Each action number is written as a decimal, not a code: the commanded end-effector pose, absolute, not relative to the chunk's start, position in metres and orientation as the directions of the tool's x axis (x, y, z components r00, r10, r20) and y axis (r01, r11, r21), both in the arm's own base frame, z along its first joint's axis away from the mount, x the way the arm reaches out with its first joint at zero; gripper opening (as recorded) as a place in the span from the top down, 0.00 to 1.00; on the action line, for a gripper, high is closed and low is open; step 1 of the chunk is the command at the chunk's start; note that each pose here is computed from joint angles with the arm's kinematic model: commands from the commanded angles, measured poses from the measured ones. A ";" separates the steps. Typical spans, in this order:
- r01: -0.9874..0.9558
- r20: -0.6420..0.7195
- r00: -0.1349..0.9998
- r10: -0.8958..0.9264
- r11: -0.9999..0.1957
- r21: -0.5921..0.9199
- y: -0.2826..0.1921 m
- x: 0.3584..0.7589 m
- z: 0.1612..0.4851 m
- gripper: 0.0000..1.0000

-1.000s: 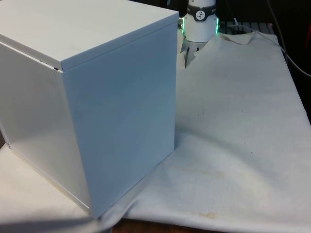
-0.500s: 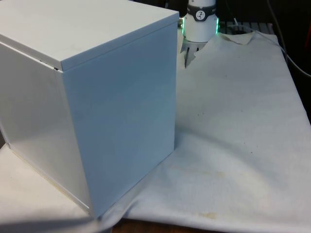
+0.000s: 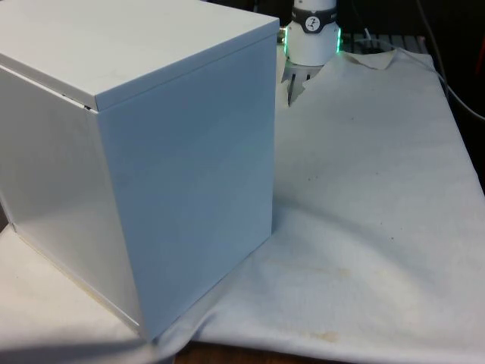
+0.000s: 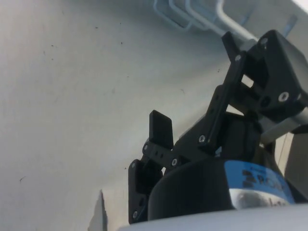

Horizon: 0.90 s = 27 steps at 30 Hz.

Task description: Open the drawer, then close it.

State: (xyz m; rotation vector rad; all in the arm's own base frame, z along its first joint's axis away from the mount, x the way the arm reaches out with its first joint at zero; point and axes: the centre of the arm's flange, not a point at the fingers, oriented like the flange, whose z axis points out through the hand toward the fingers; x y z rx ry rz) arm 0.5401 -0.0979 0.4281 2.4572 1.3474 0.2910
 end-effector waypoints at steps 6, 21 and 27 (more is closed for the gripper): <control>0.785 0.014 0.504 0.863 -0.465 0.409 -0.099 0.541 0.429 0.00; 0.807 -0.002 0.439 0.899 -0.393 0.441 -0.102 0.541 0.428 0.00; 0.810 -0.008 0.438 0.899 -0.391 0.437 -0.104 0.541 0.427 0.00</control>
